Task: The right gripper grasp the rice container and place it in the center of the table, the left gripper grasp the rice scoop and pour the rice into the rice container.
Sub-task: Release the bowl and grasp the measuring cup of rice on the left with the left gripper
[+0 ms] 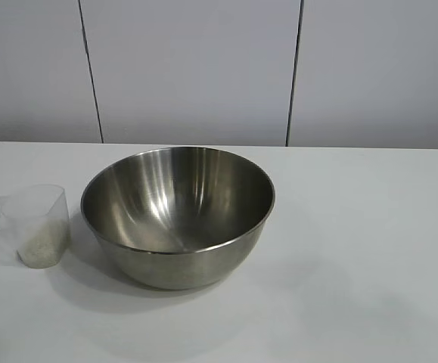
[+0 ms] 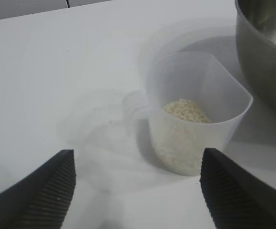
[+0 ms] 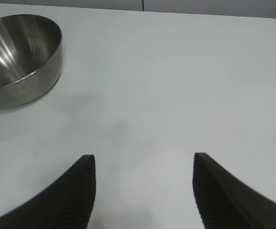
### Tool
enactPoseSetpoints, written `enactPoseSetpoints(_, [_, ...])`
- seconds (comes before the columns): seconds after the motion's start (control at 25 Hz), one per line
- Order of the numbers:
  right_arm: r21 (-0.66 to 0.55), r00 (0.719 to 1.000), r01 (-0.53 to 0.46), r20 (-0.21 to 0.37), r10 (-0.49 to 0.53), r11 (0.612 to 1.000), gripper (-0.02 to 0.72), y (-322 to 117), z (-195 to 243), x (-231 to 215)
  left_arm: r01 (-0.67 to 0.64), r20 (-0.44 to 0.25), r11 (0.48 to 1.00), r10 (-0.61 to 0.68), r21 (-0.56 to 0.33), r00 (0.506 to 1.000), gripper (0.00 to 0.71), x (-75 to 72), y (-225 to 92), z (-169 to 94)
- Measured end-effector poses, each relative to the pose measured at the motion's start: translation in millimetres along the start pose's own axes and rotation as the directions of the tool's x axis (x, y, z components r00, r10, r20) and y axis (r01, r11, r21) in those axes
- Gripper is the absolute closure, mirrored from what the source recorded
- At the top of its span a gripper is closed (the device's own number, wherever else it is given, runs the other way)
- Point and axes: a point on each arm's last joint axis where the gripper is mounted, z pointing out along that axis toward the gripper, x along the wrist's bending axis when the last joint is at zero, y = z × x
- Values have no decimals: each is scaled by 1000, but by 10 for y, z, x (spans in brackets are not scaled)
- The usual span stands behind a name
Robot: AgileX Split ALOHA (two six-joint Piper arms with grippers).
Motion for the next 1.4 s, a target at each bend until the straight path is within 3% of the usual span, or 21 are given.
enactPoseSetpoints(0.52, [0, 1000, 0, 0, 0, 1000, 295, 0, 0, 0, -16, -44, 999, 17, 36, 999, 182, 154, -161, 291])
enactPoseSetpoints(0.88, [0, 1000, 0, 0, 0, 1000, 295, 0, 0, 0, 10, -75, 1000, -10, -7, 997, 182, 238, -93, 366])
enactPoseSetpoints(1.12, [0, 1000, 0, 0, 0, 1000, 295, 0, 0, 0, 59, -70, 998, -60, -11, 996, 182, 235, -92, 366])
enactPoseSetpoints(1.4, [0, 1000, 0, 0, 0, 1000, 295, 0, 0, 0, 79, -13, 996, -80, -44, 997, 182, 231, -28, 428])
